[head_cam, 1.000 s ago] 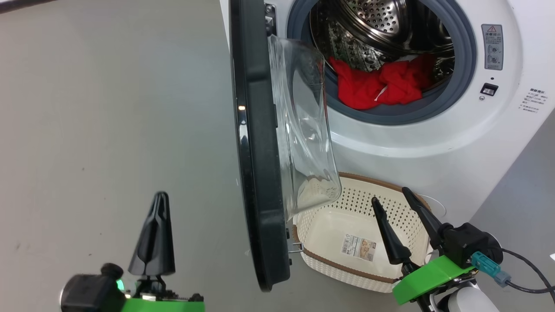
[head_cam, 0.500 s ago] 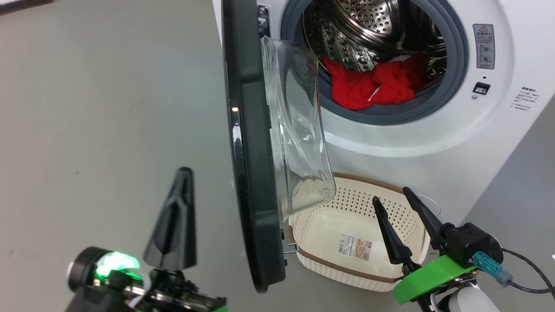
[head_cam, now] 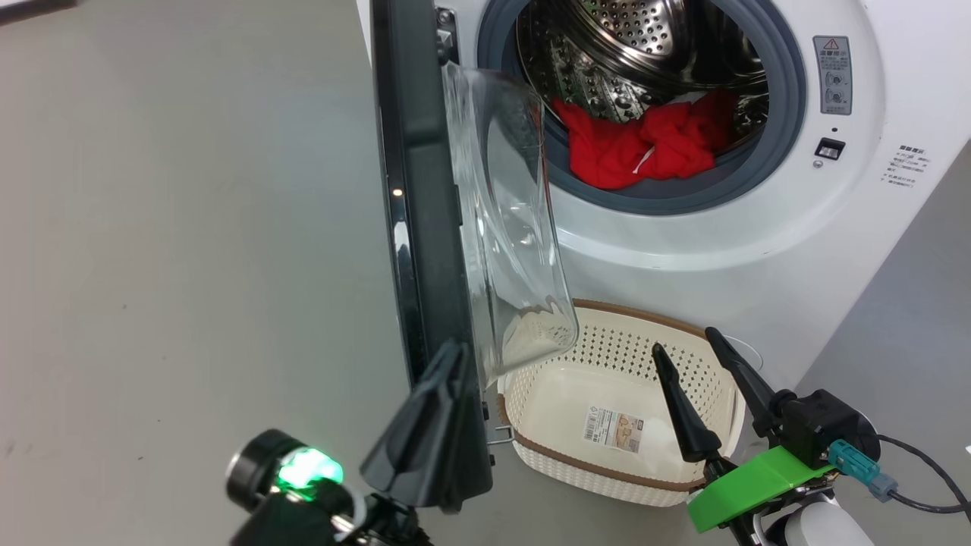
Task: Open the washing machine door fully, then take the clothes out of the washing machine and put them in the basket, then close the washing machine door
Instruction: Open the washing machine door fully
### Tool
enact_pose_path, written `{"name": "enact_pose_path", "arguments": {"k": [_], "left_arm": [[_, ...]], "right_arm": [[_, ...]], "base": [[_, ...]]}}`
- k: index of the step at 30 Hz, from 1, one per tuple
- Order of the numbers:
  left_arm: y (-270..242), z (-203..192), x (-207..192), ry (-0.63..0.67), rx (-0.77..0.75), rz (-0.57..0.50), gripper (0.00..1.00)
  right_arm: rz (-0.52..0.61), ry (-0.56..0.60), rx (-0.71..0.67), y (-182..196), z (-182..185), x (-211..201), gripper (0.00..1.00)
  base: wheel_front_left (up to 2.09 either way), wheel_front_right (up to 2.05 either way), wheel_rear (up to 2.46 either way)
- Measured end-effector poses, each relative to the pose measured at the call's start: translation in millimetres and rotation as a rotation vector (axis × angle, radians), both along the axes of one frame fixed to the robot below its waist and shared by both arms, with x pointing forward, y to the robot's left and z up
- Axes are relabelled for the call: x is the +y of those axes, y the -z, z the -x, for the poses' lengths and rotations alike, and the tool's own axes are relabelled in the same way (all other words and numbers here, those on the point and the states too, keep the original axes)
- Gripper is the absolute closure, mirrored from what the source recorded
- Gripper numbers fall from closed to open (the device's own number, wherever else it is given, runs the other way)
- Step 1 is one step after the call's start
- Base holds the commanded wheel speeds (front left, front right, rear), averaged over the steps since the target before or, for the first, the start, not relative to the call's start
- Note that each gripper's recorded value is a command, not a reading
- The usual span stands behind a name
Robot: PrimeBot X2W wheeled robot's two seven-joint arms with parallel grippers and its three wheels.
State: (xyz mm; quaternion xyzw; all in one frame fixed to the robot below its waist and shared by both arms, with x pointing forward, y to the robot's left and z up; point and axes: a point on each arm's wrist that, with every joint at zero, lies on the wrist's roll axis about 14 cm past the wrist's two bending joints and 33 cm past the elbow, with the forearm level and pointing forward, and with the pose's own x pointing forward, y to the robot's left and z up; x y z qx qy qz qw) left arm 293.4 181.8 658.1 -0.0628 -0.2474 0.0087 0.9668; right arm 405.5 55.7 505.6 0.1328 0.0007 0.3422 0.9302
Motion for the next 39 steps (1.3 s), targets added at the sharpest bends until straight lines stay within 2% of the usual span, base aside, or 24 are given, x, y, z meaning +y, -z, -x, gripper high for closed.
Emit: {"name": "enact_pose_path", "arguments": {"k": [8, 20, 27, 39], "left_arm": [[36, -13, -20, 0.088, 0.165, 0.002, 1.00], [87, -24, -20, 0.093, 0.363, 0.033, 1.00], [104, -27, -13, 0.059, 0.416, 0.044, 1.00], [107, -27, -4, 0.012, 0.422, 0.057, 1.00]], "right_arm": [[0.000, 0.006, -0.002, -1, 0, -2, 0.00], [0.001, 0.013, 0.002, 1, 1, -6, 0.00], [0.002, 0.016, 0.012, 4, 0, -7, 0.00], [0.002, 0.009, 0.023, 8, -1, -4, 0.00]], "base": [[0.00, 0.00, 0.00], [0.00, 0.00, 0.00], [0.00, 0.00, 0.00], [0.00, 0.00, 0.00]]}}
